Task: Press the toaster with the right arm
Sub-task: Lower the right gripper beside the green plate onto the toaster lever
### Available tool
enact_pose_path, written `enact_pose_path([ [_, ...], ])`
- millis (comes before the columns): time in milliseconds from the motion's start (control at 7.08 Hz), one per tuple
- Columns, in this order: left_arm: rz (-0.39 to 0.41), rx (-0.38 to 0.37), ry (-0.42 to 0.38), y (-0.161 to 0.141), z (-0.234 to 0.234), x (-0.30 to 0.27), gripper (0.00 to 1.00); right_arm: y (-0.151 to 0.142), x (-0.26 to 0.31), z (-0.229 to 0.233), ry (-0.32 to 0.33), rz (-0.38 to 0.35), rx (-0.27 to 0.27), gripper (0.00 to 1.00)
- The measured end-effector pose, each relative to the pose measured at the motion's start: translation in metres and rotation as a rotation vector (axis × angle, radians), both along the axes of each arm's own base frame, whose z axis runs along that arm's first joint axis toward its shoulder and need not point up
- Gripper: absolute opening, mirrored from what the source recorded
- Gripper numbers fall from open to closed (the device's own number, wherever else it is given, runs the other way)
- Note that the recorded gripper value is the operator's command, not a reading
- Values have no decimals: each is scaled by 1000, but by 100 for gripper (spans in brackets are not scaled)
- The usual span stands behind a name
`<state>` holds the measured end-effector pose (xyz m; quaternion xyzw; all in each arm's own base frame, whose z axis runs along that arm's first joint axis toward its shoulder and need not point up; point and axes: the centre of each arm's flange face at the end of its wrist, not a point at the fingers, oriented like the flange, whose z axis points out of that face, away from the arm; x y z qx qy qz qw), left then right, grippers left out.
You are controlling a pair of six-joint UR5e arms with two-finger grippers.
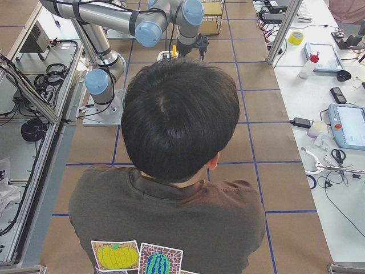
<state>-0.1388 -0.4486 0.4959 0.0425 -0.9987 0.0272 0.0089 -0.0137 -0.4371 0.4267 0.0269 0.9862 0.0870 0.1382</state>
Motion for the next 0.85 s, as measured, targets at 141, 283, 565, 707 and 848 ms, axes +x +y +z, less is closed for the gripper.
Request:
enact_pose_path([
  [141, 0, 0, 0, 0, 0, 0, 100, 6, -16, -17, -26, -15, 21, 0],
  [283, 0, 0, 0, 0, 0, 0, 100, 12, -21, -34, -60, -25, 42, 0],
  [565, 0, 0, 0, 0, 0, 0, 100, 25, -20, -63, -128, -23, 83, 0],
  [707, 0, 0, 0, 0, 0, 0, 100, 31, -18, -76, -156, -22, 101, 0],
  [848, 0, 0, 0, 0, 0, 0, 100, 36, -16, -87, -176, -21, 118, 0],
])
